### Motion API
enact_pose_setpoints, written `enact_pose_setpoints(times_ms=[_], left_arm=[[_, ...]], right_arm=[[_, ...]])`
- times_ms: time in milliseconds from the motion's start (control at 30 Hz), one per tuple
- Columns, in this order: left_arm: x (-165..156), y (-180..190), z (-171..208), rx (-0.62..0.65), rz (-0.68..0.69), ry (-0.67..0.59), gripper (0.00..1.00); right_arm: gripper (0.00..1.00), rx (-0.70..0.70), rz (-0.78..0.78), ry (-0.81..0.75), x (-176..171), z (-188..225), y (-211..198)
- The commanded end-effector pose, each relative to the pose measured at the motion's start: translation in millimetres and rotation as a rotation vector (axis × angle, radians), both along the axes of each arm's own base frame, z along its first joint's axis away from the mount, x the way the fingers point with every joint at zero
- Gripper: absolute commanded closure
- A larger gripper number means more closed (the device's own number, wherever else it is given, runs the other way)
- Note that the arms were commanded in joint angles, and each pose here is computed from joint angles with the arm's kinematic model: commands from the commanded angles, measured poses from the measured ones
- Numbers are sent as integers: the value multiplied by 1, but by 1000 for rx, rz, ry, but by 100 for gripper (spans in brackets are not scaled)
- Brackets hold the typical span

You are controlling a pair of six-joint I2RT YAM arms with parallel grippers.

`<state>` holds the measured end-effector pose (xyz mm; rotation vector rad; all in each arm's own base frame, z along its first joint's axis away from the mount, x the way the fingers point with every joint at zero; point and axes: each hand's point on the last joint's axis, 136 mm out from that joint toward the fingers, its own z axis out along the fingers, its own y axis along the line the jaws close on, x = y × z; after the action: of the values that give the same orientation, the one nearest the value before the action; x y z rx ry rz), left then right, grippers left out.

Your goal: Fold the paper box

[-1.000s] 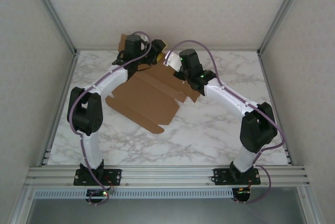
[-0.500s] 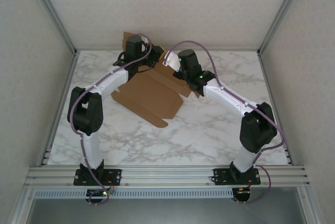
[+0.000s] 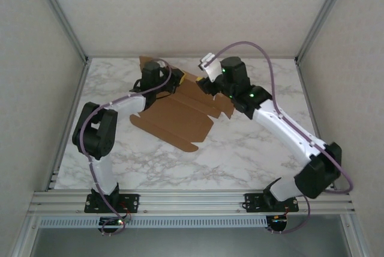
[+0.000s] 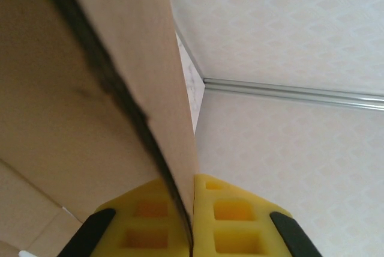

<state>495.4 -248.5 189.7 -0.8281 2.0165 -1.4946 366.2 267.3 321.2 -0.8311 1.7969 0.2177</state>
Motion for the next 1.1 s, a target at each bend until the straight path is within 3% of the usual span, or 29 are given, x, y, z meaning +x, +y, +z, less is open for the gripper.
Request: enact_pose_setpoints(times_ms=[0, 133, 333, 433, 600, 733, 900, 1067], left_arm=[[-7, 12, 38, -84, 68, -123, 100], [-19, 20, 36, -24, 103, -172, 98], [-30, 38, 20, 10, 214, -155, 99], [-34, 51, 12, 41, 296, -134, 100], [-52, 71, 12, 71, 445, -152, 100], [-67, 73, 10, 76, 484, -156, 100], [-82, 78, -9, 59, 526, -115, 100], [-97, 83, -13, 64, 585, -101, 100]], right_arm=[[50, 230, -75, 179, -22, -16, -5], [58, 412, -155, 318, -37, -32, -14], [70, 464, -303, 596, -55, -80, -28], [71, 491, -303, 702, -69, -99, -24], [82, 549, -314, 799, -84, -121, -29], [88, 618, -313, 837, -84, -125, -37], [84, 651, -352, 847, -66, -113, -48], [53, 630, -379, 928, -45, -112, -34]])
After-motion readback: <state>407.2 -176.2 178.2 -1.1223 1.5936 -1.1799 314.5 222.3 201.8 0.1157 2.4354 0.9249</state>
